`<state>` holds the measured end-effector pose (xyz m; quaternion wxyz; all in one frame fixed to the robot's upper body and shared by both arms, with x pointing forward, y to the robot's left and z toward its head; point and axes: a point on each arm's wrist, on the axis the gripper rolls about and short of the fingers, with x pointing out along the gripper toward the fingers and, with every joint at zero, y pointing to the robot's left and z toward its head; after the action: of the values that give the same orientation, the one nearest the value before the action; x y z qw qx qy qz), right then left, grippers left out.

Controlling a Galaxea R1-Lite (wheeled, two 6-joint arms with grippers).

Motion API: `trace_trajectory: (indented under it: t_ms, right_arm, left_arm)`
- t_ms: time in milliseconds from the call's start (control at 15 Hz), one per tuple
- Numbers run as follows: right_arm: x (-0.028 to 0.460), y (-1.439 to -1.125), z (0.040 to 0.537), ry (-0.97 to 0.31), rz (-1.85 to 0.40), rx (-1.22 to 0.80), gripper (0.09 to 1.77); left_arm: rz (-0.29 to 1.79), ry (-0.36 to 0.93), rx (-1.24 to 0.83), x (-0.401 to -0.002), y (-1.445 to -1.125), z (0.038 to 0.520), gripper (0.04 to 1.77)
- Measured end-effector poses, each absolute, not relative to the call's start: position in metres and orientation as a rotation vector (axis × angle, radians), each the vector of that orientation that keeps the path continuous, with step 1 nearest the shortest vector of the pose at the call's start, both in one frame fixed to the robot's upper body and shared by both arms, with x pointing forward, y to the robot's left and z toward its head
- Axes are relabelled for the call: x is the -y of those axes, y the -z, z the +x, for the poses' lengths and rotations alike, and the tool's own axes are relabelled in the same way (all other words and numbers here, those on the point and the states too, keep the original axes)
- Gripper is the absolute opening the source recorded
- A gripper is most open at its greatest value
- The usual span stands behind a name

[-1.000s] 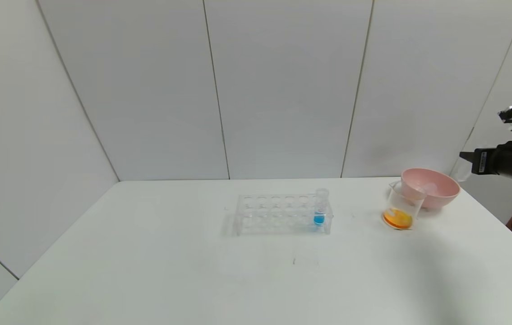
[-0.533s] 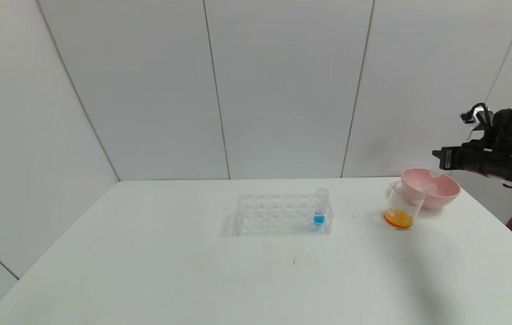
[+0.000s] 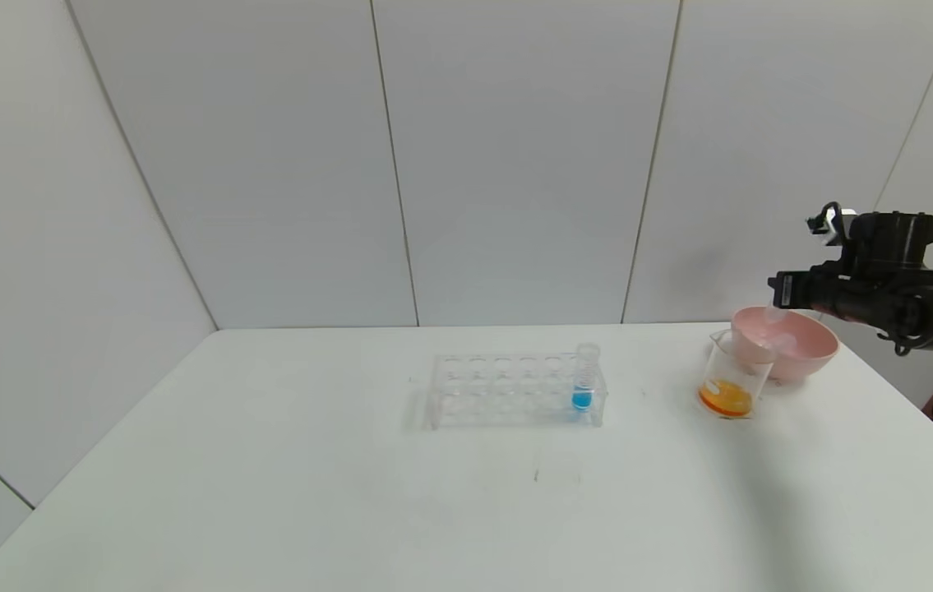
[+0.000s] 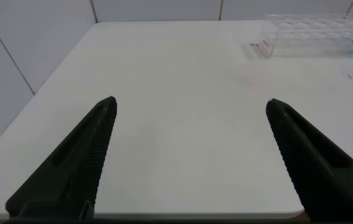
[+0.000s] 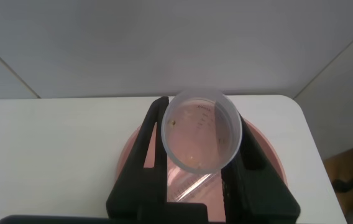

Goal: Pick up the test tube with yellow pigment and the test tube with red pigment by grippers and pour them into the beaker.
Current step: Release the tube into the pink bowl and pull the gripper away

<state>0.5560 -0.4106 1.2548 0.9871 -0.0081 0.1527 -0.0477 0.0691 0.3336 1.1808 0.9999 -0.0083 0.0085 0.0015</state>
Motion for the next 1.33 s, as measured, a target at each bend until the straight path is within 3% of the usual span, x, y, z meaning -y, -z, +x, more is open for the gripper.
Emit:
trace_trajectory:
  t_ms: [1133,1333]
  right_arm:
    - [0.4115,-1.2481,0.5563,0.094,-0.012,-0.334,0.55]
    - [0.4119,-1.2487,0.5558,0.093,-0.012,-0.333,0.90]
  left_arm:
    - [-0.017,-0.002,-0.017,-0.3336,-1.1808,0.0691,1.72]
    - [-0.016,-0.003,-0.017,-0.3336,-1.1808,0.0691,1.72]
